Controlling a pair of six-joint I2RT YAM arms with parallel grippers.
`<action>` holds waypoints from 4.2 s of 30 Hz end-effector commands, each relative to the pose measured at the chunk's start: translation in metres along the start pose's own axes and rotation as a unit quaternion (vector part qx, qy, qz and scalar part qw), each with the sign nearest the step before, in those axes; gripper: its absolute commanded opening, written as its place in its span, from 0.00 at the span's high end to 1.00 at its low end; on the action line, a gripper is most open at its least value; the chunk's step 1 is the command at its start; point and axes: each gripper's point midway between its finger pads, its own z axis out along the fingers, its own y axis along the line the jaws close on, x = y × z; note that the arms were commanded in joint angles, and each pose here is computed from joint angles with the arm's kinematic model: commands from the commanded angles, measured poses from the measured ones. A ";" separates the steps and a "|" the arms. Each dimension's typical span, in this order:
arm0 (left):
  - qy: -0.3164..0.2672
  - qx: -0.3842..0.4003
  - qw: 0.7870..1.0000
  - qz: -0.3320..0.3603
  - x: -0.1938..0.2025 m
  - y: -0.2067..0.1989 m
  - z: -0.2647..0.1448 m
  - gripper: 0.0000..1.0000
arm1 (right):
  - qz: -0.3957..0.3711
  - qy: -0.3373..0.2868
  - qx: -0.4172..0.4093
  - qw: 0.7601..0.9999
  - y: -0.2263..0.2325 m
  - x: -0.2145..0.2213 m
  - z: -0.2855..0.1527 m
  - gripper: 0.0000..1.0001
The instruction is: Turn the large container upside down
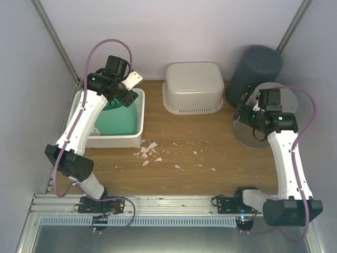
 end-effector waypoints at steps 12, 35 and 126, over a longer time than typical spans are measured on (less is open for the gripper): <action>0.010 0.107 0.994 -0.009 -0.019 -0.021 0.029 0.41 | -0.044 -0.008 -0.051 0.998 0.024 0.002 0.000 0.00; 0.034 0.024 0.998 0.039 0.013 0.015 -0.009 1.00 | -0.043 -0.004 -0.065 0.997 0.027 0.008 0.006 0.00; -0.105 0.758 0.330 -0.553 -0.113 -0.290 0.026 1.00 | 0.028 -0.072 -0.200 0.977 0.055 0.013 -0.170 0.00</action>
